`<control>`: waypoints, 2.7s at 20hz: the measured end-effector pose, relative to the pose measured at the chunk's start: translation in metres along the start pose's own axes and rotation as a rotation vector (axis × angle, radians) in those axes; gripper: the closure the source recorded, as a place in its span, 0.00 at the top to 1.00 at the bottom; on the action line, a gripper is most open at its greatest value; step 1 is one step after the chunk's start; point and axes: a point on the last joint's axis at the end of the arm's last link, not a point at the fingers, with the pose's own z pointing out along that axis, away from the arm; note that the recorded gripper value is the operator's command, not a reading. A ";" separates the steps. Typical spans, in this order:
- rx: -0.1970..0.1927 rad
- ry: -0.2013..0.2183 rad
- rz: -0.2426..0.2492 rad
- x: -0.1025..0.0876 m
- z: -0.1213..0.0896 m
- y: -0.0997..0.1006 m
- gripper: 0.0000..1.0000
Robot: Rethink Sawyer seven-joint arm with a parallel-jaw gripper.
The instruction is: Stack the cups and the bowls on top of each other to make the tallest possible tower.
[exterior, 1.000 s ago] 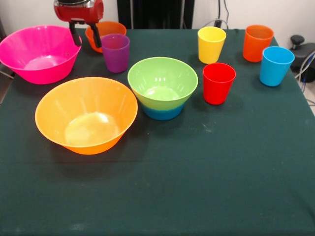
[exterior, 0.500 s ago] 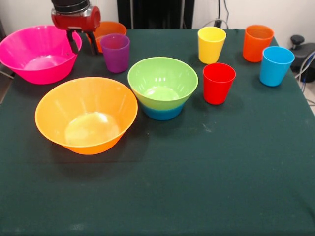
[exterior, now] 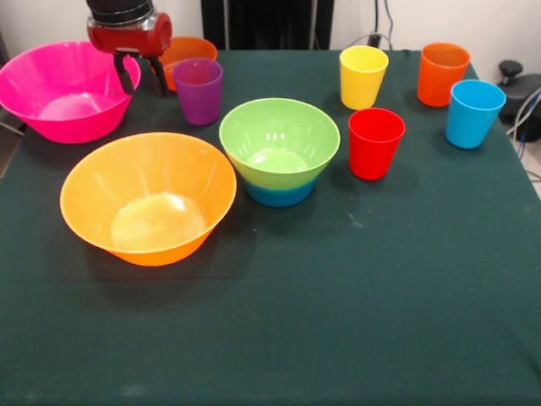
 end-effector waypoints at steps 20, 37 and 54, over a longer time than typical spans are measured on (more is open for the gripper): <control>0.031 -0.015 0.066 -0.009 -0.033 -0.049 1.00; 0.018 0.030 -0.004 0.009 0.001 -0.039 1.00; -0.012 0.046 -0.006 0.008 0.037 -0.038 1.00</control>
